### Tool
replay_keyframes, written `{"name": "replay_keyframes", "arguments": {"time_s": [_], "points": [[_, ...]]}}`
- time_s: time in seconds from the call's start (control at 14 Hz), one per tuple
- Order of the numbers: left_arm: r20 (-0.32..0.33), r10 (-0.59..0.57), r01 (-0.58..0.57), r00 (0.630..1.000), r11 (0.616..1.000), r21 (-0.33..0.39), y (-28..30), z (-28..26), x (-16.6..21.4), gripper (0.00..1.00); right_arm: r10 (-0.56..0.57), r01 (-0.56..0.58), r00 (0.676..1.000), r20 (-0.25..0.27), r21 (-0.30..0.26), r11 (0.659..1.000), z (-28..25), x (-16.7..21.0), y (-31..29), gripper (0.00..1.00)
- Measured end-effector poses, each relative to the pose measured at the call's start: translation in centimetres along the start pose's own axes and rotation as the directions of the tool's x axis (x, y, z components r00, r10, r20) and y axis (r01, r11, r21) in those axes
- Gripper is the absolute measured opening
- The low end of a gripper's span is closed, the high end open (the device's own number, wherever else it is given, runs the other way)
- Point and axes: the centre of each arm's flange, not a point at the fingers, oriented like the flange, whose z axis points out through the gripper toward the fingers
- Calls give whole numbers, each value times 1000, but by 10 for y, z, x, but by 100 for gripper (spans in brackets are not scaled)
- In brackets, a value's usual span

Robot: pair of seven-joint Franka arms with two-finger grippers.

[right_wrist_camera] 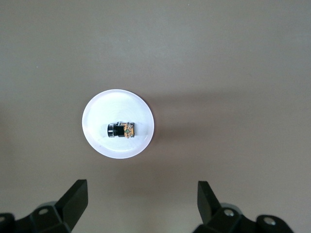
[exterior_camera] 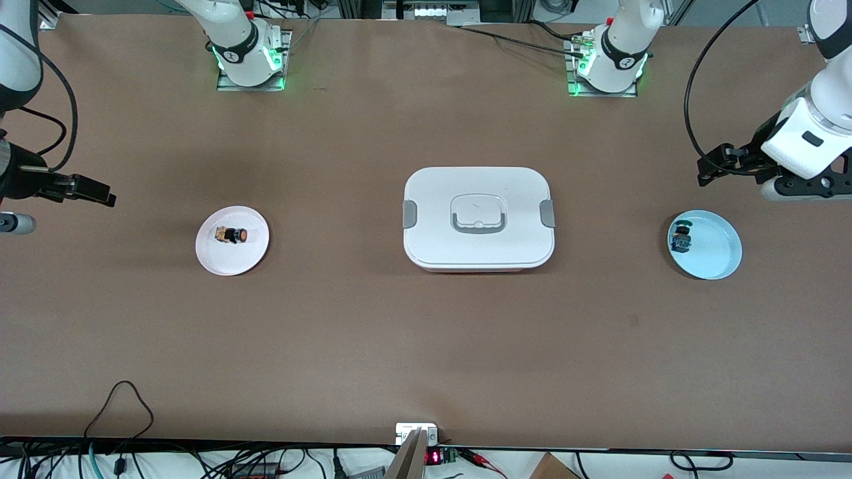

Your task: Transfer orange switch to right arm and place

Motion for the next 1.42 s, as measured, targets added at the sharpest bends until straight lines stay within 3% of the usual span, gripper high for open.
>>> {"name": "replay_keyframes", "arguments": {"time_s": [0.28,0.71,1.42], "points": [[-10,29,-29,1000,1000,1,5,-4,3,100,-2,2,999,-34,4,1000,-31,-13,0,100],[-31,48,-48,998,999,3,5,-6,5,100,-27,27,999,-37,6,1000,-49,-20,-14,100],[-14,39,-39,999,999,4,-1,1,-2,100,-28,29,999,-42,5,1000,-55,-21,-14,100]]}}
